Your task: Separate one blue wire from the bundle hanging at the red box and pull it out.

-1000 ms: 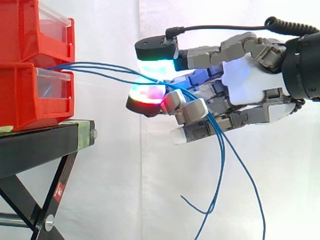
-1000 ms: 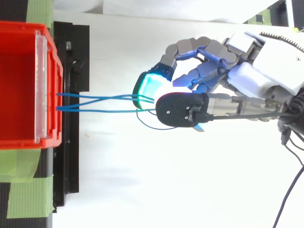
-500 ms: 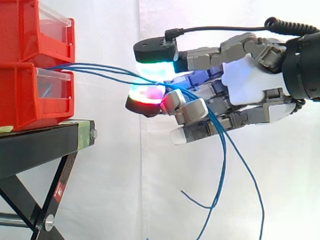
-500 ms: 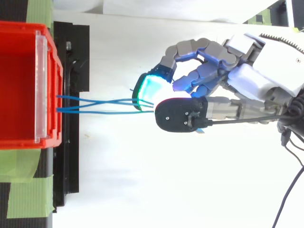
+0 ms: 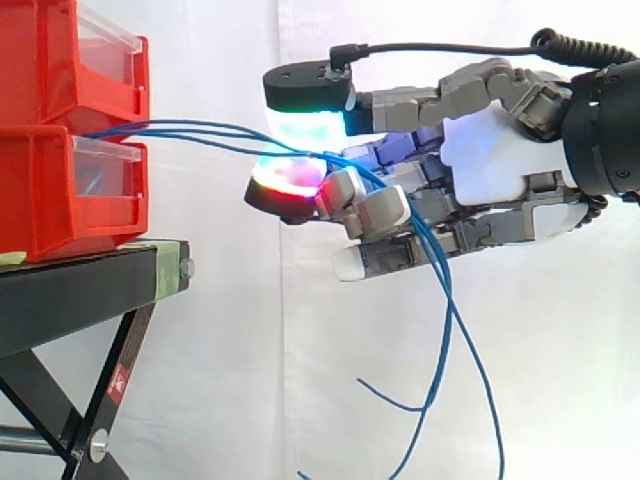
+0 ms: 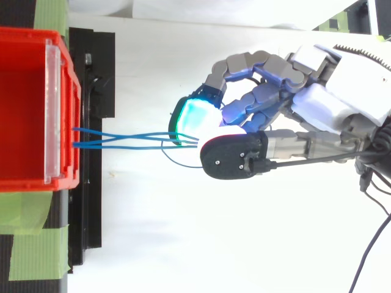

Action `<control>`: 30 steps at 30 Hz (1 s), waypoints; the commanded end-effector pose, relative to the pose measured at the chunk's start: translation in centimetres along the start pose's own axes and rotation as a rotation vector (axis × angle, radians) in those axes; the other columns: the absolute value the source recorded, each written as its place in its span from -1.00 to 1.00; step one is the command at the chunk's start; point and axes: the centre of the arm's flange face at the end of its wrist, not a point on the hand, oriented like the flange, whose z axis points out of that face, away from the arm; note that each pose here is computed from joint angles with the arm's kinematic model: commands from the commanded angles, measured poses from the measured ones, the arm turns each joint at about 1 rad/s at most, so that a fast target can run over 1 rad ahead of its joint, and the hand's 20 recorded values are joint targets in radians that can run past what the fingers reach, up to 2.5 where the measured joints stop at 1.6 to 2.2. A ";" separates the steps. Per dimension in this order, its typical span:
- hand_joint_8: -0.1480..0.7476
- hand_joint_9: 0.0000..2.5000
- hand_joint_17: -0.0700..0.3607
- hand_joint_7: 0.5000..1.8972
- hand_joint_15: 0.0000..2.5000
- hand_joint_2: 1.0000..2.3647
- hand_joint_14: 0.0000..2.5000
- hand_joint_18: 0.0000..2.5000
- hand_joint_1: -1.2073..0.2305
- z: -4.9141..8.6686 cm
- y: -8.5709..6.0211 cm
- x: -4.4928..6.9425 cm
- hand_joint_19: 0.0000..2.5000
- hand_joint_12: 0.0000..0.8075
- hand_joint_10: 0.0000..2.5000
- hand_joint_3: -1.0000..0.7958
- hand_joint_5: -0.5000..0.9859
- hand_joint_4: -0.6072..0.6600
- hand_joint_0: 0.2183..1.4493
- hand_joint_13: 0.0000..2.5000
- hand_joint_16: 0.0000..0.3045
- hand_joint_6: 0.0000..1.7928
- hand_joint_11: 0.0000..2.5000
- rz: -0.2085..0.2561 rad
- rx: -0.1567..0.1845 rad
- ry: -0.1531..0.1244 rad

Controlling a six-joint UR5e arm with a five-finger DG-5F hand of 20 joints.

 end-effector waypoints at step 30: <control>-0.03 -0.25 -0.23 -0.34 0.22 -0.99 -0.99 -0.41 -0.46 -0.4 -0.1 0.5 -0.48 -0.30 -0.87 -0.38 -0.66 0.24 -0.25 0.07 -0.72 -0.04 0.30 0.209 0.009 0.009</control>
